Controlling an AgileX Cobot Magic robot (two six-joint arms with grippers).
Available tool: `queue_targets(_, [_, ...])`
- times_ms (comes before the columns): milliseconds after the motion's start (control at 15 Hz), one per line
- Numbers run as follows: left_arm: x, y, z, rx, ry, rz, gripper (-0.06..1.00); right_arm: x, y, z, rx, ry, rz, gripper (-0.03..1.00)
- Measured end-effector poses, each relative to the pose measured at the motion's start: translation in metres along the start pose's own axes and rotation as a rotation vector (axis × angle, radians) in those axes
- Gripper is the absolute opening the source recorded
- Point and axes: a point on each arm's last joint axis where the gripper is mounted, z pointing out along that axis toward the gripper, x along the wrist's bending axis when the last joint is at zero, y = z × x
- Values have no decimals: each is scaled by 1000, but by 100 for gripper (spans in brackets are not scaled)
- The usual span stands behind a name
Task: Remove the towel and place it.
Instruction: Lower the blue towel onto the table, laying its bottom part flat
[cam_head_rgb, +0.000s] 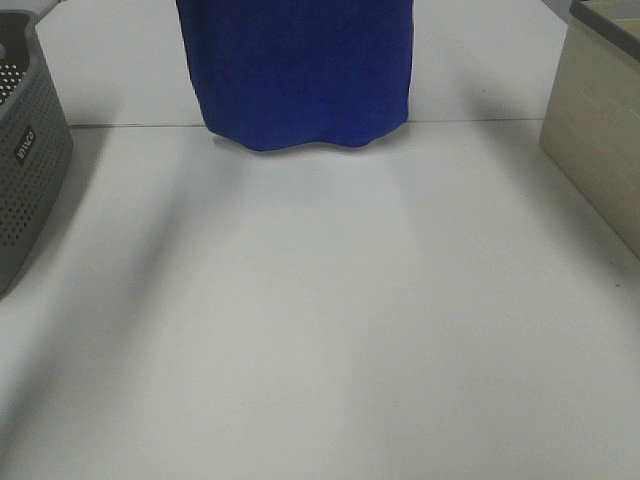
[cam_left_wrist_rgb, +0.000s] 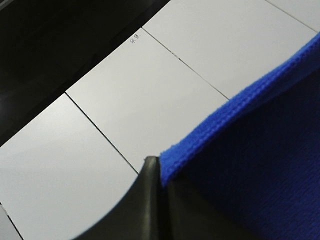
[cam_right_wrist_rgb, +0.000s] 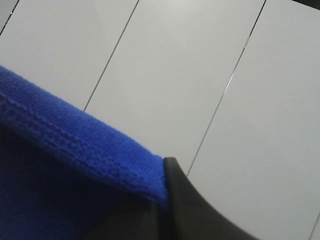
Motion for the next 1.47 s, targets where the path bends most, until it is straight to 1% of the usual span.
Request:
queue_targets(467, [-1, -1, 0, 10, -4, 0, 0, -1, -1, 0, 4, -1, 25, 2])
queue_targets(533, [-1, -1, 0, 10, -4, 0, 0, -1, -2, 0, 17, 4, 31, 2])
queue_targets(733, [-2, -4, 0, 41, -16, -6, 0, 3, -9, 0, 97, 41, 82, 2])
queue_targets(867, [-7, -7, 0, 113, -45, -54, 0, 7, -18, -3, 211, 91, 119, 2])
queue_targets(933, [-13, -10, 0, 181, -73, -87, 0, 8, -19, -5, 275, 118, 132, 2])
queue_targets(1067, [-18, 3, -2, 364, -142, -143, 0, 6, -13, -15, 410, 180, 157, 2])
queue_targets(1133, [-16, 14, -5, 477, -183, -161, 0, 5, -7, -22, 470, 212, 168, 2])
queue_targets(1200, [-13, 26, -11, 605, -232, -182, 0, 4, -2, -26, 501, 232, 180, 2])
queue_targets(1267, [-3, 47, -22, 751, -294, -234, 0, 0, 18, -43, 607, 309, 227, 2])
queue_targets(1467, [11, 69, -48, 1000, -428, -348, 0, -3, 45, -71, 760, 443, 282, 2])
